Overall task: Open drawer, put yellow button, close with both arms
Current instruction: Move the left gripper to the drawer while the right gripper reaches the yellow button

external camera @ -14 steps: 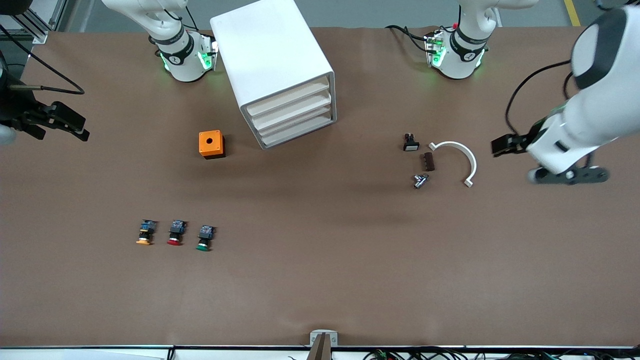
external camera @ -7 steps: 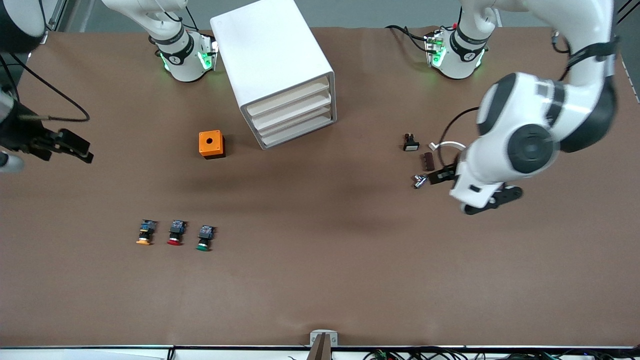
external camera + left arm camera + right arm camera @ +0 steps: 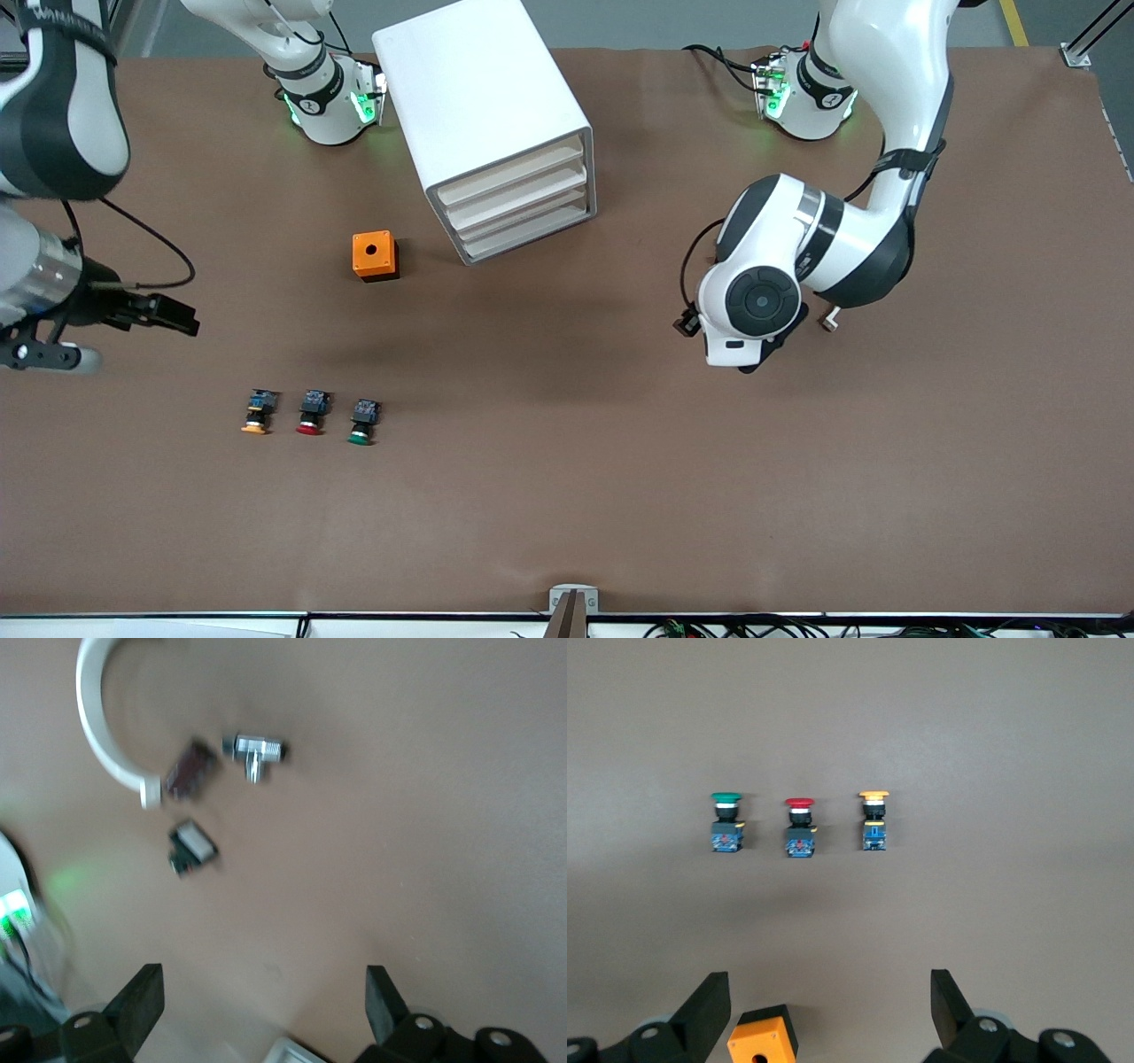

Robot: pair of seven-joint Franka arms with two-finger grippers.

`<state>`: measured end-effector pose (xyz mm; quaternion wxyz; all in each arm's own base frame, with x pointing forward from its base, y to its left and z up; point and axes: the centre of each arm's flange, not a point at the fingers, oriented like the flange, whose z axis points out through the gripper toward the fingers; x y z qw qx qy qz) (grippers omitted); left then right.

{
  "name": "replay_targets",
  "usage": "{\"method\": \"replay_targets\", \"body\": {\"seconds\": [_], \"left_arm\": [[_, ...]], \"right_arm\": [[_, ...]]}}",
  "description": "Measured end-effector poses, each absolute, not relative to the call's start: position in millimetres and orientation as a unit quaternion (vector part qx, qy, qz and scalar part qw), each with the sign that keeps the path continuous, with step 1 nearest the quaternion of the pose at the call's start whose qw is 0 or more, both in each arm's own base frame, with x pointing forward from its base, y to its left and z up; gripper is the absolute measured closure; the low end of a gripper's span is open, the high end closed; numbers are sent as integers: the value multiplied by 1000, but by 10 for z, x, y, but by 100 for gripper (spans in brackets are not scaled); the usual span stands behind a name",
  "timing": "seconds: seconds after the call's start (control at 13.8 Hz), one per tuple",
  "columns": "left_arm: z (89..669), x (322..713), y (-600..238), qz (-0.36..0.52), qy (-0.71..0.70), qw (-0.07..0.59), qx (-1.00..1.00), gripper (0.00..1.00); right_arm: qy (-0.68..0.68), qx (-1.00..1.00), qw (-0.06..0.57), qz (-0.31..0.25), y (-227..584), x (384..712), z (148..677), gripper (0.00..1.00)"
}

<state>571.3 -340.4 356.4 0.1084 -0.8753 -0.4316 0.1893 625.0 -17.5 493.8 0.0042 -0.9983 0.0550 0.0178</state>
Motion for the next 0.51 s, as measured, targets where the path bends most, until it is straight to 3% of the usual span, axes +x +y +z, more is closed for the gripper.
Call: {"method": "replay_targets", "body": {"seconds": [0.51], "left_arm": [[3344,5293,-4217,361,-640,117,-668,0]], "right_arm": [[77,-996,3,53,-473,6561,3795,0]]}}
